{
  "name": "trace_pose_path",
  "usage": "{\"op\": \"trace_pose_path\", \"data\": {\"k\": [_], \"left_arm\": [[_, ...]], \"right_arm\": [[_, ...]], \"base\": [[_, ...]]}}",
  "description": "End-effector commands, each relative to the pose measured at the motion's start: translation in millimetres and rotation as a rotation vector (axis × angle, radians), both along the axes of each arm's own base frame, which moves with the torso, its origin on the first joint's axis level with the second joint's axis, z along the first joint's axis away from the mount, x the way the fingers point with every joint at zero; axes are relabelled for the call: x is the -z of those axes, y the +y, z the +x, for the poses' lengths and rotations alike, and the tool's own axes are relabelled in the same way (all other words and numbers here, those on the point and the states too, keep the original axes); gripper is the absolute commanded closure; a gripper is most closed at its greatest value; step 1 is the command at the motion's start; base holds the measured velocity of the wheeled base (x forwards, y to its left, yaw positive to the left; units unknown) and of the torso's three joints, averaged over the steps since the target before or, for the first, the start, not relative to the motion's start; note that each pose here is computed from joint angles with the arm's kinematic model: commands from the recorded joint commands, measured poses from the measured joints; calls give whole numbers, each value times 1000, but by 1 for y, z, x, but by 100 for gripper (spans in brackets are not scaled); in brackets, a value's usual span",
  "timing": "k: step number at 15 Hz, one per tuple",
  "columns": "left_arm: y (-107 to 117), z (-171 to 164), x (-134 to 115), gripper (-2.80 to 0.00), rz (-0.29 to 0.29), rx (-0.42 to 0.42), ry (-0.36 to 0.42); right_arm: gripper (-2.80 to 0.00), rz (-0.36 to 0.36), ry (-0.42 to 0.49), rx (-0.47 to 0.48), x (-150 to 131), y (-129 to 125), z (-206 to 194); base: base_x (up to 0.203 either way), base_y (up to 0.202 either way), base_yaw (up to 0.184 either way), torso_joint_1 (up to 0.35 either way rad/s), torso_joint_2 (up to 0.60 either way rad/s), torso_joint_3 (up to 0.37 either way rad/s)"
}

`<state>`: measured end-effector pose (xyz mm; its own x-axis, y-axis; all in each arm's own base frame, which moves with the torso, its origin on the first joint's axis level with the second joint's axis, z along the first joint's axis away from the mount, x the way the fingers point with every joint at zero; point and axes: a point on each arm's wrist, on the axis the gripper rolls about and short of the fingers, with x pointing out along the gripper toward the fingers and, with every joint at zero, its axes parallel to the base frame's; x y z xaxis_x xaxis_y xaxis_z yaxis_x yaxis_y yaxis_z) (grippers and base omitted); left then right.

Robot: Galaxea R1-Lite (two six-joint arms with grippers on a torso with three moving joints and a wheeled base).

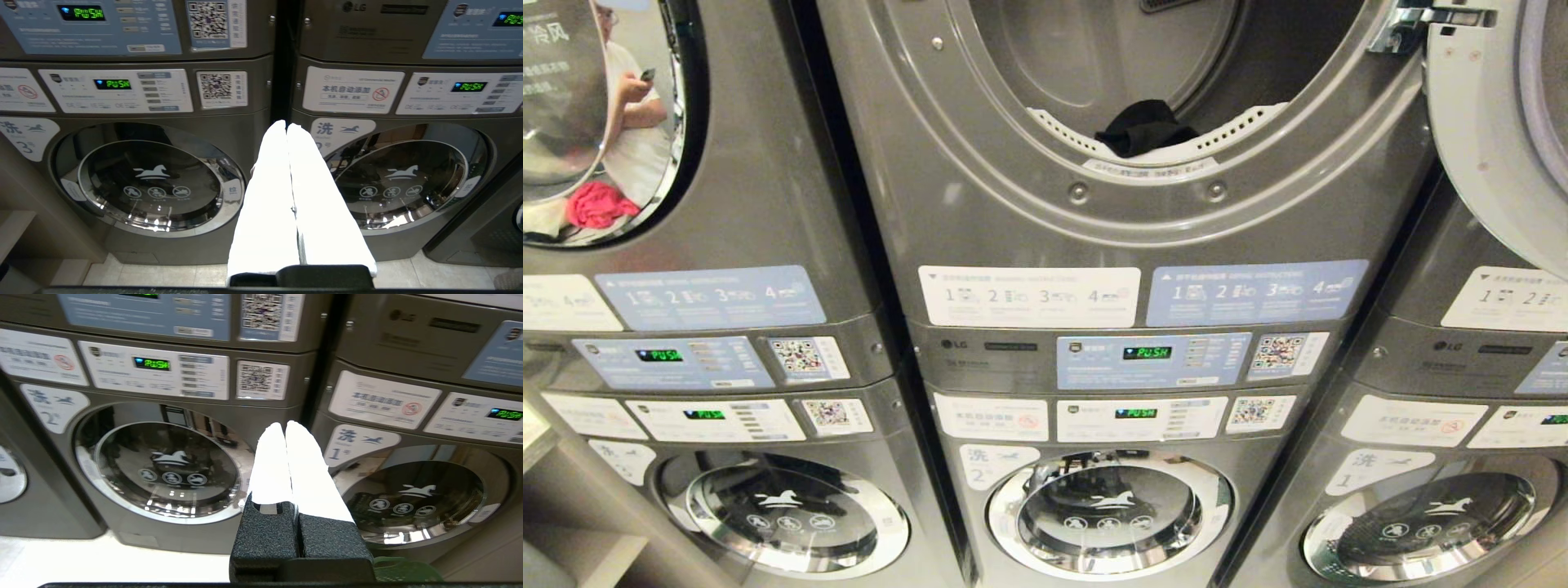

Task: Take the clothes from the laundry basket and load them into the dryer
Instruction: Close the dryer

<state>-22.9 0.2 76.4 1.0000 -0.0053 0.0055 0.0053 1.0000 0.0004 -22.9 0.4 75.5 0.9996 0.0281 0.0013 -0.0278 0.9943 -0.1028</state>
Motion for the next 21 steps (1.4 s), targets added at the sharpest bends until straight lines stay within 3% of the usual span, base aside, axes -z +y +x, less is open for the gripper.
{"op": "trace_pose_path", "data": {"k": [1, 21], "left_arm": [[0, 0, 0, 0, 1, -1, -1], [0, 0, 0, 0, -4, -1, -4]], "right_arm": [[0, -1, 0, -1, 0, 0, 0], [0, 2, 0, -1, 0, 0, 0]], "base": [[0, -195, 2, 0, 2, 2], [0, -194, 2, 1, 3, 3]]}}
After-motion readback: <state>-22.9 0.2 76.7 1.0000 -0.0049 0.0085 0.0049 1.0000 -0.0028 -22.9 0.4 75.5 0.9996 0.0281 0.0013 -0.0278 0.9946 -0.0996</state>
